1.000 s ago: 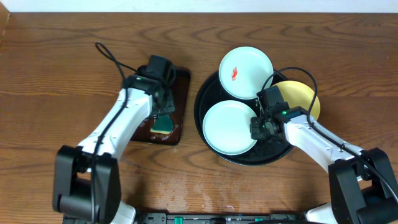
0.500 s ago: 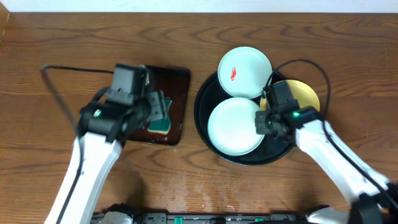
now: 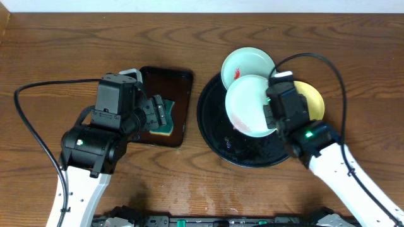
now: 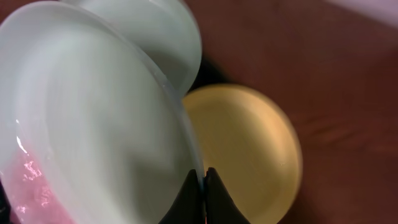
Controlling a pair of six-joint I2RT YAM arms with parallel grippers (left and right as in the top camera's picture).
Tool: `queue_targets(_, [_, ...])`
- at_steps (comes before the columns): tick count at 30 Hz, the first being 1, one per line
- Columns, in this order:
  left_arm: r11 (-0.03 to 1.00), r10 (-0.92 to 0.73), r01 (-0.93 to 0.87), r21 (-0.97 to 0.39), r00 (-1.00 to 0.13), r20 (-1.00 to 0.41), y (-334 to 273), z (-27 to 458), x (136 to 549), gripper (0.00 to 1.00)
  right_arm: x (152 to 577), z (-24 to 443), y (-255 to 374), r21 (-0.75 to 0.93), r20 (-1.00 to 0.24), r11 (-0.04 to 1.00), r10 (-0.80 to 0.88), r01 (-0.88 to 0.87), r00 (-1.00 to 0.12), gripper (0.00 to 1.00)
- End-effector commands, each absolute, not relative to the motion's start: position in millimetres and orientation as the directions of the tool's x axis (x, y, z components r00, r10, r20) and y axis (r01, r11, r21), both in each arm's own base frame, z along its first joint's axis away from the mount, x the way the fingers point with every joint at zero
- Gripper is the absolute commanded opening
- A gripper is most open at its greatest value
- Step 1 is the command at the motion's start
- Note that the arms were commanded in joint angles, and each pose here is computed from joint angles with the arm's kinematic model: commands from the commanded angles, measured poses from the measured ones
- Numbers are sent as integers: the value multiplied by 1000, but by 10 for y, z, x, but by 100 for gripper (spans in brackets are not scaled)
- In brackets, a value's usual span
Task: Clean dirty plates on tray and stack at the side
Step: 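Lift and tilt the pale green plate upward with the right gripper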
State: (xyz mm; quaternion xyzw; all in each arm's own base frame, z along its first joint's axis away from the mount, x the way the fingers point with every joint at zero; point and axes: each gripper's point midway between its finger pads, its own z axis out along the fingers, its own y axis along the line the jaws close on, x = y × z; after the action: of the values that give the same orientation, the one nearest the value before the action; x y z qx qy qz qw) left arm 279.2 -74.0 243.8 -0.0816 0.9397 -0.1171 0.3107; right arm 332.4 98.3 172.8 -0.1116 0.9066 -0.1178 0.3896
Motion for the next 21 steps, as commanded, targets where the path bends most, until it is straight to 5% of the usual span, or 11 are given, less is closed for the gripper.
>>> queue_targets(1, [959, -226, -72, -275, -781, -583, -737, 2537, 2811, 81, 3332, 2067, 991, -494, -685, 866, -441, -75, -579, 1])
queue_targets(21, [959, -226, -72, -275, -781, -583, -737, 2537, 2811, 82, 2921, 2697, 1615, -747, -630, 665, -697, 22, -342, 1])
